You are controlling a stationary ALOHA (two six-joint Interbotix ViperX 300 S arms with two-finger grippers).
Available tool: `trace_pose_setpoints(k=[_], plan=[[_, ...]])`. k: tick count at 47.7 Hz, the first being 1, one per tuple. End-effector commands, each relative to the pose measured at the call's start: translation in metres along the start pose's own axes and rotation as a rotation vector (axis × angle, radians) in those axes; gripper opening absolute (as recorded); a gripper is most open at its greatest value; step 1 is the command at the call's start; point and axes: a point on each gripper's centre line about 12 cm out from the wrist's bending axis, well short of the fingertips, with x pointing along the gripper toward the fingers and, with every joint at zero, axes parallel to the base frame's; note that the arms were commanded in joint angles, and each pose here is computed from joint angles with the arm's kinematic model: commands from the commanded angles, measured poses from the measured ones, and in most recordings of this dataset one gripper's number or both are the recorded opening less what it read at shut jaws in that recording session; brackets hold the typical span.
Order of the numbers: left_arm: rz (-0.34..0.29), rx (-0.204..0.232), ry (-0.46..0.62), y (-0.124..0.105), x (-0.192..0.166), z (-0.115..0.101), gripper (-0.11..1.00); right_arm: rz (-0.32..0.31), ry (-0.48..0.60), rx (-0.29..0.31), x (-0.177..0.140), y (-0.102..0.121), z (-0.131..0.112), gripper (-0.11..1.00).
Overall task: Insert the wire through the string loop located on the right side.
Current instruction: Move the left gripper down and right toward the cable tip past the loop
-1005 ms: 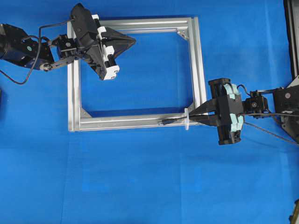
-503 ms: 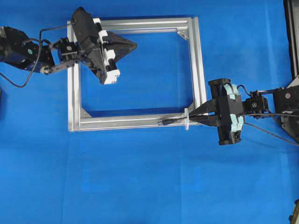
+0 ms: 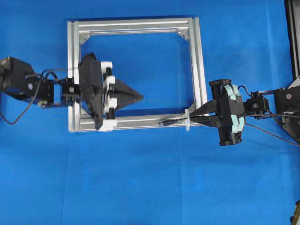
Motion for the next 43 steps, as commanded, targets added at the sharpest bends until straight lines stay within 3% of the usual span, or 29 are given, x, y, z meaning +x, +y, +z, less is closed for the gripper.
trace_pose_setpoints(k=[1, 35, 39, 43], plan=[[-0.04, 0.006, -0.046, -0.015, -0.002, 0.015, 0.0, 0.002, -0.029, -0.001, 0.0, 0.001, 0.007, -0.03], [-0.079, 0.024, -0.052, -0.032, 0.011, 0.022, 0.0, 0.002, -0.028, -0.002, 0.0, 0.001, 0.007, -0.03], [-0.088, 0.024, -0.042, -0.037, 0.017, 0.024, 0.09, 0.002, -0.029, -0.002, 0.0, 0.001, 0.007, -0.03], [-0.093, 0.025, -0.031, -0.041, 0.023, 0.027, 0.3, 0.002, -0.031, -0.002, 0.0, 0.001, 0.008, -0.03]])
